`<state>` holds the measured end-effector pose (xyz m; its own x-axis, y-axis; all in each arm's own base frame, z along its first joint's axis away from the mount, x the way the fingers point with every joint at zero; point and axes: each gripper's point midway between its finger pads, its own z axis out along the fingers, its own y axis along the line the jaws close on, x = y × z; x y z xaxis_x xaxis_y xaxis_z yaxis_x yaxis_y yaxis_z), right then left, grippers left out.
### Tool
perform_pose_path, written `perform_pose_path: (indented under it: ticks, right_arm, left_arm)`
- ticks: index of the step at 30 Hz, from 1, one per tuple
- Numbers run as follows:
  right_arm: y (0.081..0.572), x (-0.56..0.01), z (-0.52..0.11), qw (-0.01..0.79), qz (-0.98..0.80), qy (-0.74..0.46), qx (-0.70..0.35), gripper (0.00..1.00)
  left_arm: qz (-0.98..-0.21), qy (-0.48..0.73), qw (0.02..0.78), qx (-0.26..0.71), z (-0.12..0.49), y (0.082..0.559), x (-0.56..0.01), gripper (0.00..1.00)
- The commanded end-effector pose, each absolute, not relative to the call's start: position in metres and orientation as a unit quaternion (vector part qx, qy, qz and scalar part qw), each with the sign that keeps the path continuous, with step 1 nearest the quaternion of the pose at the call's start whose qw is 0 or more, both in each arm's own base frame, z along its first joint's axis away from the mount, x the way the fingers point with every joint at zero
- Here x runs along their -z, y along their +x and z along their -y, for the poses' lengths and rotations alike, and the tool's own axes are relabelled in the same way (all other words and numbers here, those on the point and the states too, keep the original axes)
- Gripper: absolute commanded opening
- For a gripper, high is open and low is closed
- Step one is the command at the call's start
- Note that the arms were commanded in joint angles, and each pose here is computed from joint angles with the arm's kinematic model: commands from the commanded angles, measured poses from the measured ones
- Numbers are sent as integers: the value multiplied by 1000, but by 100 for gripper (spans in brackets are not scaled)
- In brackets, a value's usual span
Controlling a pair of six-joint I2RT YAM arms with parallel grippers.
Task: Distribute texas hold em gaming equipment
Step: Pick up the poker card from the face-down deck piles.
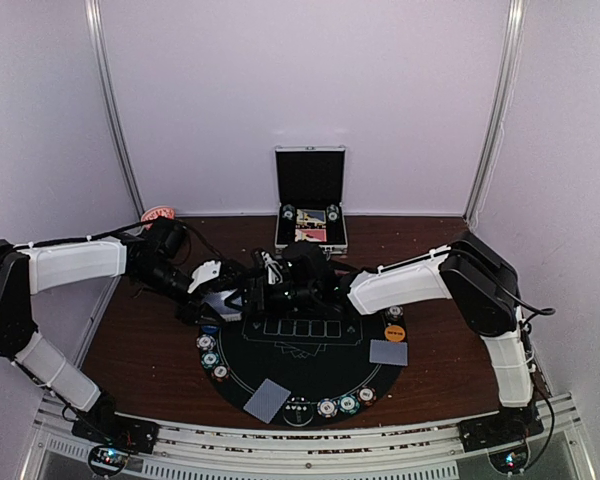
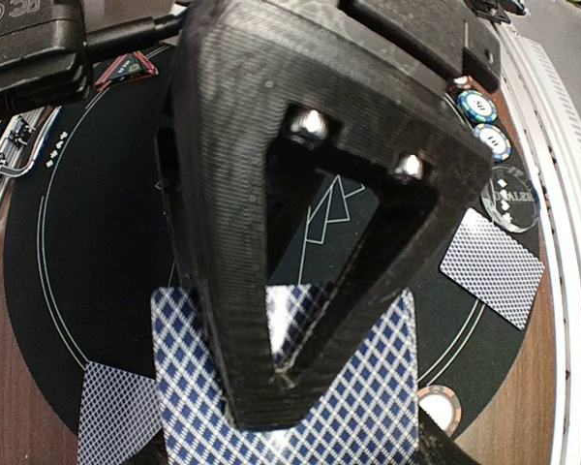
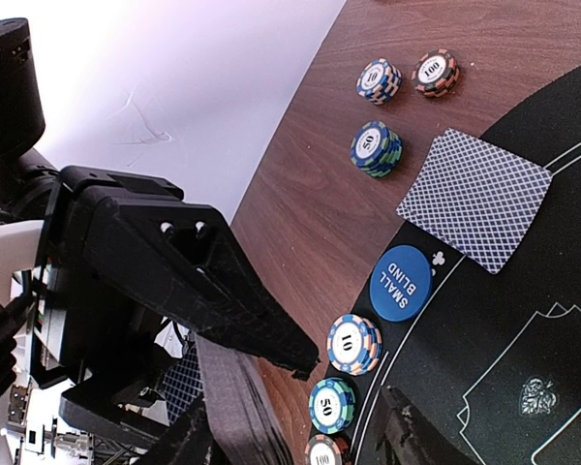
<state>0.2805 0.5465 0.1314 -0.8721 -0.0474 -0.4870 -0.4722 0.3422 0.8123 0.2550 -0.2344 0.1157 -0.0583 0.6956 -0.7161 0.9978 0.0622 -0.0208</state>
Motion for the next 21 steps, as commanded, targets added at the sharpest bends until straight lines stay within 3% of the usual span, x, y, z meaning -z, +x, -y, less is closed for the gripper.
perform_pose_path:
  ticks: [1, 12, 21]
  right_arm:
    - [282, -137, -544, 202, -797, -162, -546, 52]
    - [294, -137, -523, 222, -812, -148, -519, 45]
    - [300, -132, -515, 229, -821, -148, -501, 33]
  left_arm:
    - [-662, 631, 290, 283, 238, 258, -121, 48]
    - [-663, 631, 288, 282, 238, 258, -120, 52]
    - [-664, 630, 286, 283, 238, 258, -118, 52]
